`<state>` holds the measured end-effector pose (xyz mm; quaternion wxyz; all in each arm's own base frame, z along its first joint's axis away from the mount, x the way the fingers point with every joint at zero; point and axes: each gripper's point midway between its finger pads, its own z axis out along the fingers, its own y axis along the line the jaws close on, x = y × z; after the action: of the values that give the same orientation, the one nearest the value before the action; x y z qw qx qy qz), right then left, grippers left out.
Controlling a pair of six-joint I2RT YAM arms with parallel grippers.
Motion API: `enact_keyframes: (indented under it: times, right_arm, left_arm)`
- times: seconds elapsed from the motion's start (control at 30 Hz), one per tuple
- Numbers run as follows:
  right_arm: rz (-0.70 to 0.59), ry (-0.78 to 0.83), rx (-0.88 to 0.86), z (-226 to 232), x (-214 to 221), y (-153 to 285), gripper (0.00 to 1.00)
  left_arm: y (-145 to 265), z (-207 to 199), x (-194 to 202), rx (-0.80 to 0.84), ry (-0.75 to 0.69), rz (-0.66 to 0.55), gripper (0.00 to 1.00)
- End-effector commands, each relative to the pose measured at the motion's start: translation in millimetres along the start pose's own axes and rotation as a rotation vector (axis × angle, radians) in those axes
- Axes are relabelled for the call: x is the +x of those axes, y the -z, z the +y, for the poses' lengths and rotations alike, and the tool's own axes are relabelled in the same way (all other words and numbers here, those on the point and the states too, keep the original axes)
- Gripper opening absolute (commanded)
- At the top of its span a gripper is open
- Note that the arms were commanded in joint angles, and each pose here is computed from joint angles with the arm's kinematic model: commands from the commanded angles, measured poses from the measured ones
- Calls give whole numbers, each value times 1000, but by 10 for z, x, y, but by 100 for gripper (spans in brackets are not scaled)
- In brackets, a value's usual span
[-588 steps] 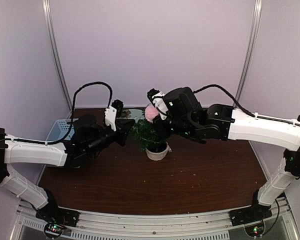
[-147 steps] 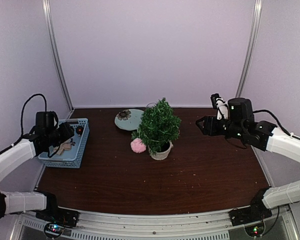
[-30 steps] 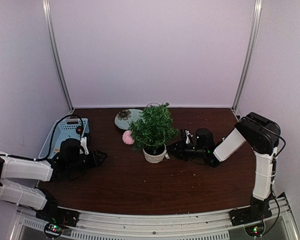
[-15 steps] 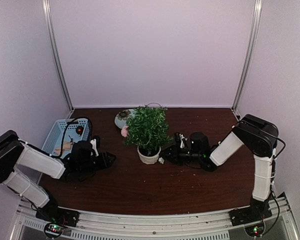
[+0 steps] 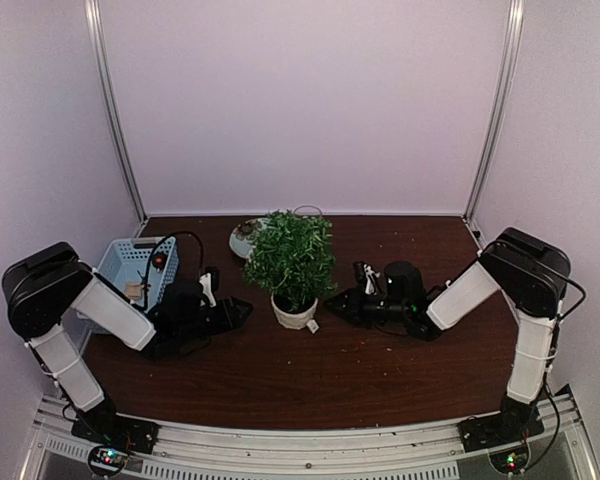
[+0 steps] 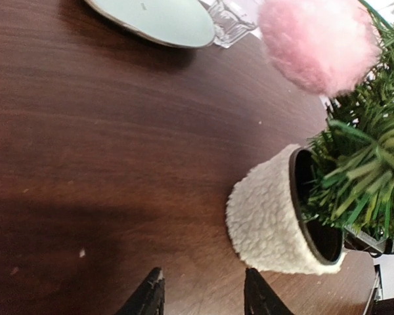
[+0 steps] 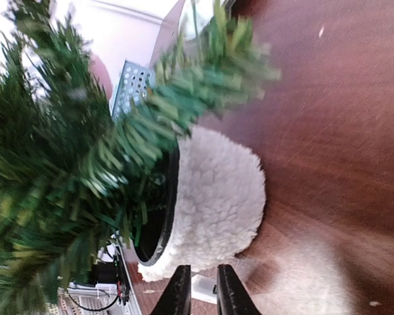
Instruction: Decorate the small christmas tree
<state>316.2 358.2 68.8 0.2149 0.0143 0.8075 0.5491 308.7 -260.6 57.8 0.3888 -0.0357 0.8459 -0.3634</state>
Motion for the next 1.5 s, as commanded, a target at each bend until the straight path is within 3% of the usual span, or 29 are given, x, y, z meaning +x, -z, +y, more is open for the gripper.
enact_keyframes:
  times: [0.0, 0.47, 0.9, 1.13, 1.47]
  right_arm:
    - [-46, 97, 57, 41, -207, 181, 15]
    - [-69, 108, 68, -80, -421, 229, 17]
    - [-79, 97, 47, -144, -493, 256, 23]
    - [-90, 103, 37, -126, -510, 304, 28]
    - [-90, 68, 2, -125, -463, 311, 24]
  left_arm:
    - [-120, -351, -183, 140, 11, -61, 41]
    - [-507, -624, -139, 252, 4, -20, 42]
    - [-835, -827, 23, 355, -28, 88, 24]
    - [-984, -985, 112, 415, -77, 174, 25]
    - [-1130, -1019, 68, 407, -79, 179, 29]
